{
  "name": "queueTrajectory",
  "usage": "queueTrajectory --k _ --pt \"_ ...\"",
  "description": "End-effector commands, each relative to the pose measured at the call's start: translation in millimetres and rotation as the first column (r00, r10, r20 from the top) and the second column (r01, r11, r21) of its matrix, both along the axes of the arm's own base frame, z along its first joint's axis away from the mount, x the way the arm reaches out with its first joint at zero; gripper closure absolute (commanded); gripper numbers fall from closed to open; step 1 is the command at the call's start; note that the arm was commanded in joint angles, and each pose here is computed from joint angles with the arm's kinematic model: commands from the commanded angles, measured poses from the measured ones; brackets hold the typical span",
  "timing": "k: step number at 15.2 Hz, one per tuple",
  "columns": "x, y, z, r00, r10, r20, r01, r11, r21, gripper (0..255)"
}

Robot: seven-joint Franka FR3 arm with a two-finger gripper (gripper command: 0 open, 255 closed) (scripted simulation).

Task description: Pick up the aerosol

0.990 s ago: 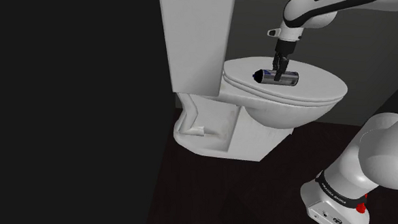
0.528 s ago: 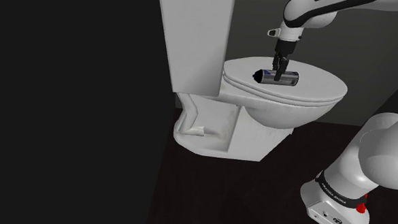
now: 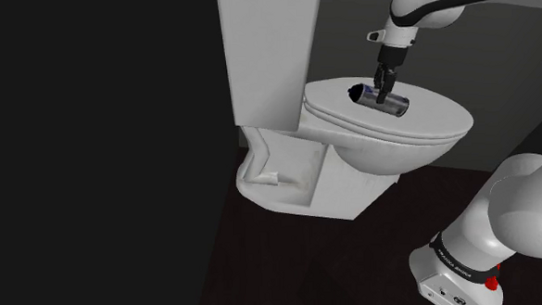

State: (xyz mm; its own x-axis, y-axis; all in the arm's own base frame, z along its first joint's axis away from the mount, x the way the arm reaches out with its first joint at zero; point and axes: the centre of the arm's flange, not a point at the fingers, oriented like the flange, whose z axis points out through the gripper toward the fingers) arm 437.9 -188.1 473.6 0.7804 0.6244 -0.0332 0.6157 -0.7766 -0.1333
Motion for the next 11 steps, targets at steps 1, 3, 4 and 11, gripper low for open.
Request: queueTrajectory --k 1,3,4,11 --pt "0.5 -0.2 11.3 1.0 0.0 0.0 0.0 1.0 0.0 255" --pt "0.5 -0.2 21.9 1.0 0.0 0.0 0.0 1.0 0.0 255" --pt "0.5 -0.2 27.2 1.0 0.0 0.0 0.0 1.0 0.0 255" --pt "0.5 -0.2 54.4 1.0 0.0 0.0 0.0 1.0 0.0 255"
